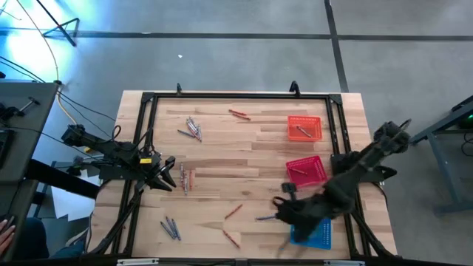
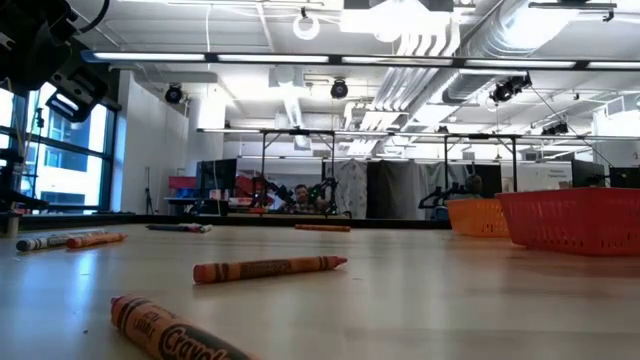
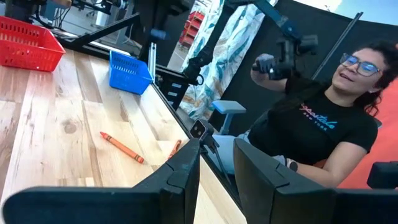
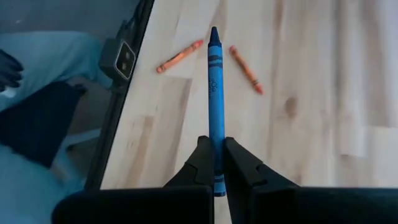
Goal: Sort crayons
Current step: Put the blue crayon into the blue bin
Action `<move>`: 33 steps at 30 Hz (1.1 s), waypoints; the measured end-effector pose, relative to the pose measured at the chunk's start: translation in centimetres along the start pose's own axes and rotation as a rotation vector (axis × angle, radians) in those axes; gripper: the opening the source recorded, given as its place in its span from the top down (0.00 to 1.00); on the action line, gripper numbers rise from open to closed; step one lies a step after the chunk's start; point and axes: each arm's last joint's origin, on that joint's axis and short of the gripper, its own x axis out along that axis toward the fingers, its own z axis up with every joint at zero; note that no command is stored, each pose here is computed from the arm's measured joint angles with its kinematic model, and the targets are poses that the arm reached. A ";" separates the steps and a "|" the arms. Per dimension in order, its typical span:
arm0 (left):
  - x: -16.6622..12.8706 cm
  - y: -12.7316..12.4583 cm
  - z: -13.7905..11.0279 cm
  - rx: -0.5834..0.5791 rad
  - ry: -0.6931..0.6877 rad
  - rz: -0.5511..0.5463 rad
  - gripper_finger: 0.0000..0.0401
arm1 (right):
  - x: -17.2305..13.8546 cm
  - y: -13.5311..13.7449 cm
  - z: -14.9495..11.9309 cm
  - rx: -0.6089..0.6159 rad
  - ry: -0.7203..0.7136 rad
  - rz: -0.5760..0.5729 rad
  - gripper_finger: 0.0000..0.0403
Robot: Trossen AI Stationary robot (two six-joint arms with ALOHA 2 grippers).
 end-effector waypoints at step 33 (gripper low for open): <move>0.0 0.0 0.0 0.000 0.000 0.000 0.79 | -2.1 2.9 -15.1 0.433 -0.155 0.002 1.00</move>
